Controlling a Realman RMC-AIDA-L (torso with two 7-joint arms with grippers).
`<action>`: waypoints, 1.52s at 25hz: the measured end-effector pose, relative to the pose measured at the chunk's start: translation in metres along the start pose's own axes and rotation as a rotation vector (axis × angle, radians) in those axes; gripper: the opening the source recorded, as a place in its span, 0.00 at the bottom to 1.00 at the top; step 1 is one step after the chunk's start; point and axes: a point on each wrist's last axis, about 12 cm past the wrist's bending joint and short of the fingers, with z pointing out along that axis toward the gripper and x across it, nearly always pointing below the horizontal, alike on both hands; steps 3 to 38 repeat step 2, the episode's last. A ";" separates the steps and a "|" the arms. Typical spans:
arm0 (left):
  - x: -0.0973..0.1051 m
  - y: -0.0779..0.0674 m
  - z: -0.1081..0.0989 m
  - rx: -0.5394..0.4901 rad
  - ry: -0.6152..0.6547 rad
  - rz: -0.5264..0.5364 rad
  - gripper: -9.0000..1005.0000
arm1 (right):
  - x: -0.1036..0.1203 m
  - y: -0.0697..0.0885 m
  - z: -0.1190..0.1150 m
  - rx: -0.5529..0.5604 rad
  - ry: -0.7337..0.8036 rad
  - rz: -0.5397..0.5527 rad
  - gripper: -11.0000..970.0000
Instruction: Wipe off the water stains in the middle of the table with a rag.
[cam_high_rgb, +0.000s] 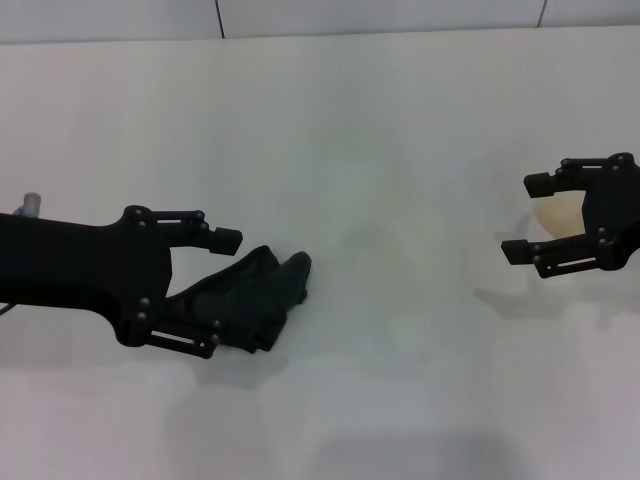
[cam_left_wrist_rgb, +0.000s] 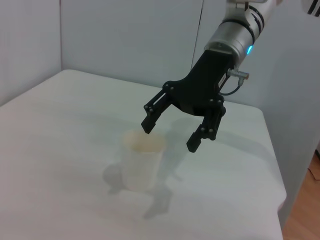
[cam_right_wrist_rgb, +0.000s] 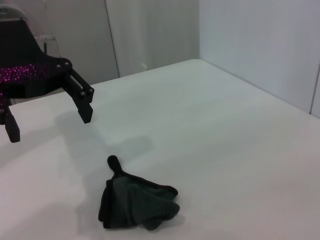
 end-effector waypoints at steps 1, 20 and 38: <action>0.000 0.000 0.000 0.000 0.000 -0.001 0.89 | 0.000 0.000 0.000 0.000 0.000 0.000 0.90; 0.000 0.000 0.000 -0.001 0.000 -0.002 0.89 | 0.000 0.000 0.000 0.001 0.000 0.000 0.90; 0.000 0.000 0.000 -0.001 0.000 -0.002 0.89 | 0.000 0.000 0.000 0.001 0.000 0.000 0.90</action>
